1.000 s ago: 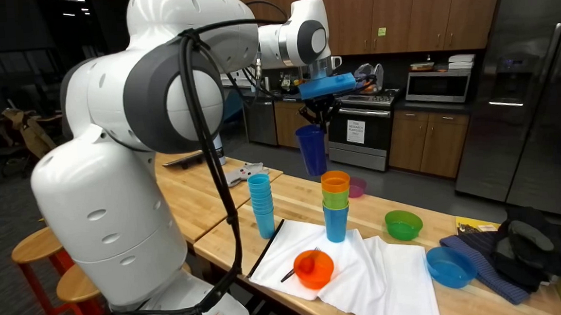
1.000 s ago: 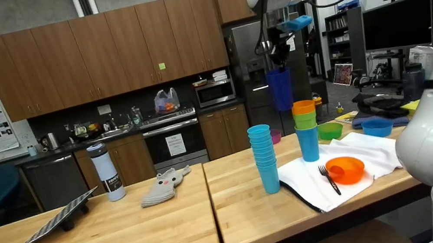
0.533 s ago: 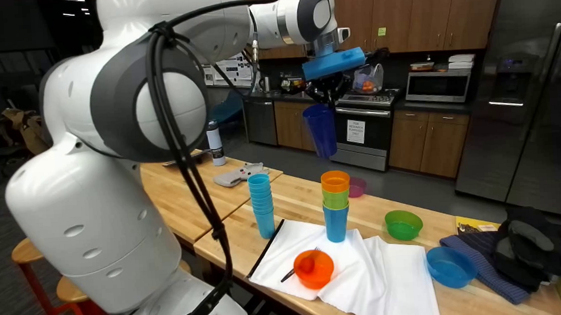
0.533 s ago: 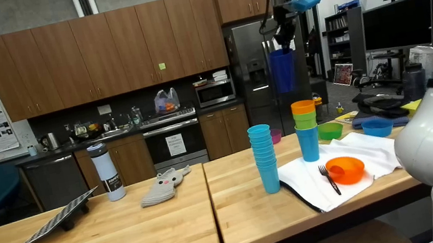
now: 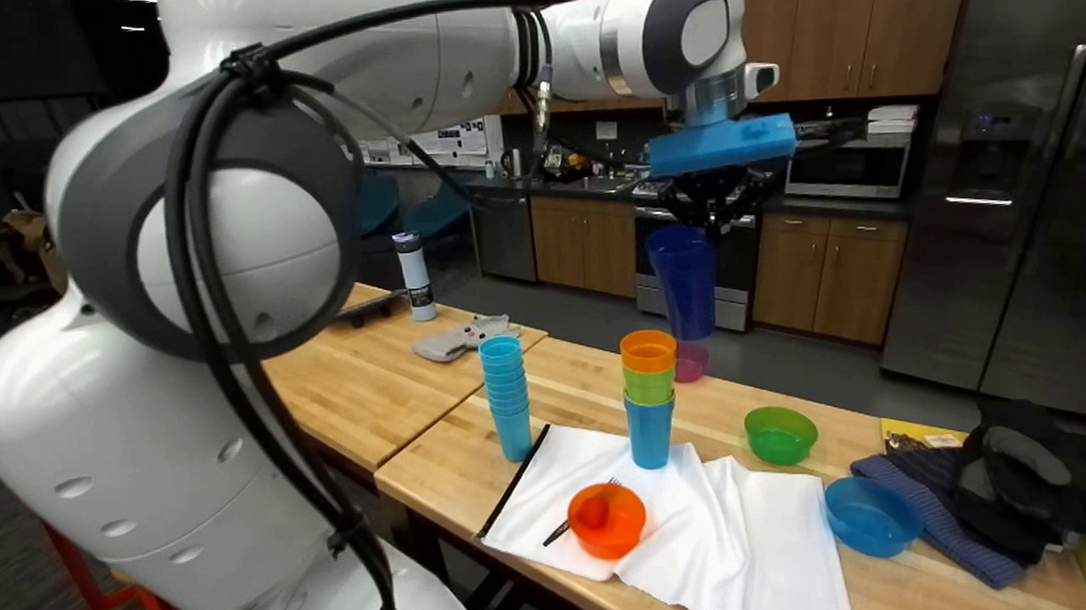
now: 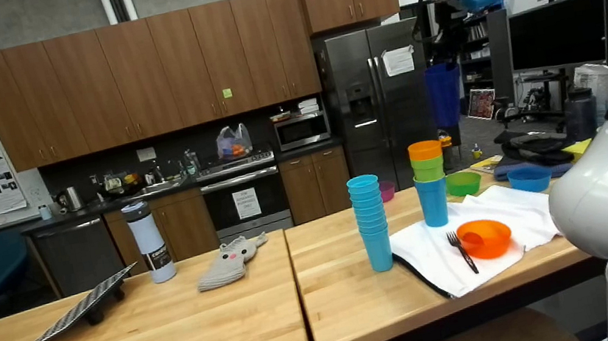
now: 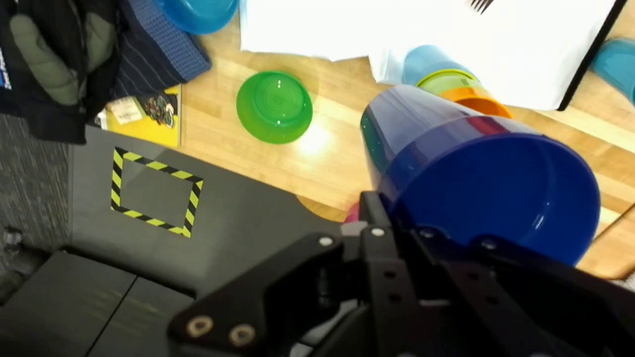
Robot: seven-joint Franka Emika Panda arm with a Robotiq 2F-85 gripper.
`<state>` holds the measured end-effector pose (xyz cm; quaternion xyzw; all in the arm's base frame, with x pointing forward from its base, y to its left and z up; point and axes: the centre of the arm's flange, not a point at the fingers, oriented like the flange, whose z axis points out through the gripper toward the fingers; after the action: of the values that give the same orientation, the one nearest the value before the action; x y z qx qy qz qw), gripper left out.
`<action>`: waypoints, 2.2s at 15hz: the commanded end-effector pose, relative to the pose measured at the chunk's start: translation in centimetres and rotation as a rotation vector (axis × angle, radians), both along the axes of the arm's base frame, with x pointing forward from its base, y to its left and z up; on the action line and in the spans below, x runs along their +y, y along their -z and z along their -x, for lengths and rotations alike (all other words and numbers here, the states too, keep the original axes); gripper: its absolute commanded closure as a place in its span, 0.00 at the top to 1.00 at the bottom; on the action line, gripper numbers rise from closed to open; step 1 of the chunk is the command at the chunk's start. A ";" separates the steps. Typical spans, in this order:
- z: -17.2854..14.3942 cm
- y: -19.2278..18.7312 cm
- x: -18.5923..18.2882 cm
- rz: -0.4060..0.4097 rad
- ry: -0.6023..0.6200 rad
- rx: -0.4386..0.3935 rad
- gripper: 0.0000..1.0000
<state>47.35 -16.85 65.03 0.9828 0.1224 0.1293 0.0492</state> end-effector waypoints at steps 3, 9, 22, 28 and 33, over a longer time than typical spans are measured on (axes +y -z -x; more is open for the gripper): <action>1.5 5.7 -3.2 -0.079 0.140 0.062 0.01; 2.6 11.0 -5.1 -0.119 0.214 0.159 0.01; 2.4 20.1 -8.7 0.039 0.084 0.316 0.01; 1.1 23.0 -10.1 0.120 -0.035 0.351 0.01; 2.0 24.4 -11.9 0.172 -0.059 0.353 0.01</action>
<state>46.13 -27.33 40.96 0.9820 0.1566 -0.0570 0.0891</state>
